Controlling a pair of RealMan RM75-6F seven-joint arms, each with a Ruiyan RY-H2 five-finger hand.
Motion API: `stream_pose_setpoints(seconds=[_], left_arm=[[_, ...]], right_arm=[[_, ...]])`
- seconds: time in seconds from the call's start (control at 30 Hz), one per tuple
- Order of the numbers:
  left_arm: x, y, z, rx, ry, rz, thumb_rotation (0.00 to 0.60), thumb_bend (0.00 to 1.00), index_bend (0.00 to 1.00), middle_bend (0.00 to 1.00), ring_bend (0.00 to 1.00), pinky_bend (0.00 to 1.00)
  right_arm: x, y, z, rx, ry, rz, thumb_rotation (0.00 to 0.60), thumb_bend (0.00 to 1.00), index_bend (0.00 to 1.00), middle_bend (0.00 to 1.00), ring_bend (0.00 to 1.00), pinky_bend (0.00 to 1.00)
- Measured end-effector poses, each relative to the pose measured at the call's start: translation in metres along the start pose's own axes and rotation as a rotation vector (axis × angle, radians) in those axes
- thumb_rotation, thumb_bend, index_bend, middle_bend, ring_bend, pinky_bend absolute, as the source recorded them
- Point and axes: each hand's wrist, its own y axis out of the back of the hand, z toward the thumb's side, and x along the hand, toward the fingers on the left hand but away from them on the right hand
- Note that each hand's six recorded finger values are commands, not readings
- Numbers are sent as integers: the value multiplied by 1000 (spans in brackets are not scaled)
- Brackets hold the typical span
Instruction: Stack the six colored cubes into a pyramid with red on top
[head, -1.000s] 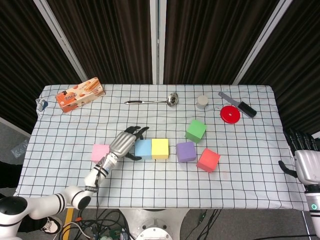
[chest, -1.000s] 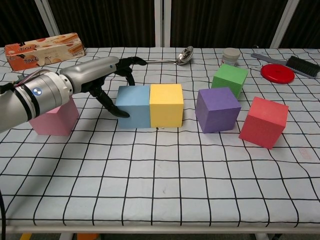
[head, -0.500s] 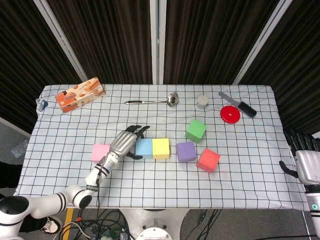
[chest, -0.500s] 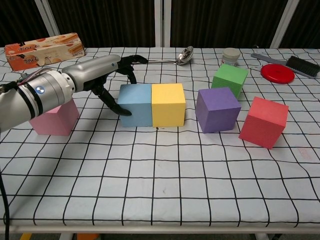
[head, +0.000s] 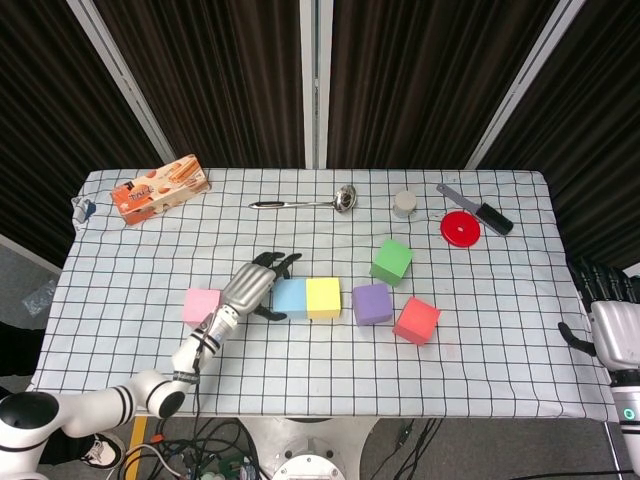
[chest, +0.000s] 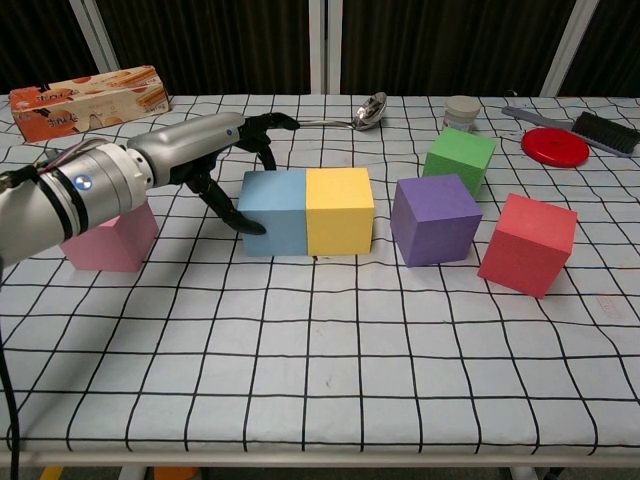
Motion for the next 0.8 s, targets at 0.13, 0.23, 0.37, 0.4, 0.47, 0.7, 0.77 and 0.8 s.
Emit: stream_pose_setpoints(seconds=[0.13,0.23,0.37,0.4,0.47,0.7,0.77,0.8], left_arm=[[-1,-2,-2,-2,4,-10,600,137,57,375,109,119],[0,-4,-5,-2,11,-14,600,100,56,297,105,117],[0,-5,-6,-22,18,-12,600,52,49,204,72,104],[0,-6,-6,-25,15,-12,600,45,47,189,64,101],[0,-6,-5,-25,8,-16,600,21,43,147,40,92],[-4,-6,1,-38,-22,-37,600,0,37,73,7,71],[-6,-5,3,-44,-28,-40,600,0,36,69,4,69],[-7,-3,4,-47,-32,-41,600,0,36,69,3,69]], right_arm=[[0,0,0,-1,-1,-1,600,208,0,0,0,0],[0,0,0,0,0,-3,600,209,0,0,0,0],[2,2,0,0,1,-11,600,209,0,0,0,0],[2,2,0,0,-1,-11,600,208,0,0,0,0],[2,2,-1,1,-5,-9,600,208,0,0,0,0],[1,1,0,4,-1,-7,600,209,0,0,0,0],[1,2,0,7,1,-5,600,209,0,0,0,0],[0,2,1,9,3,-3,600,209,0,0,0,0]])
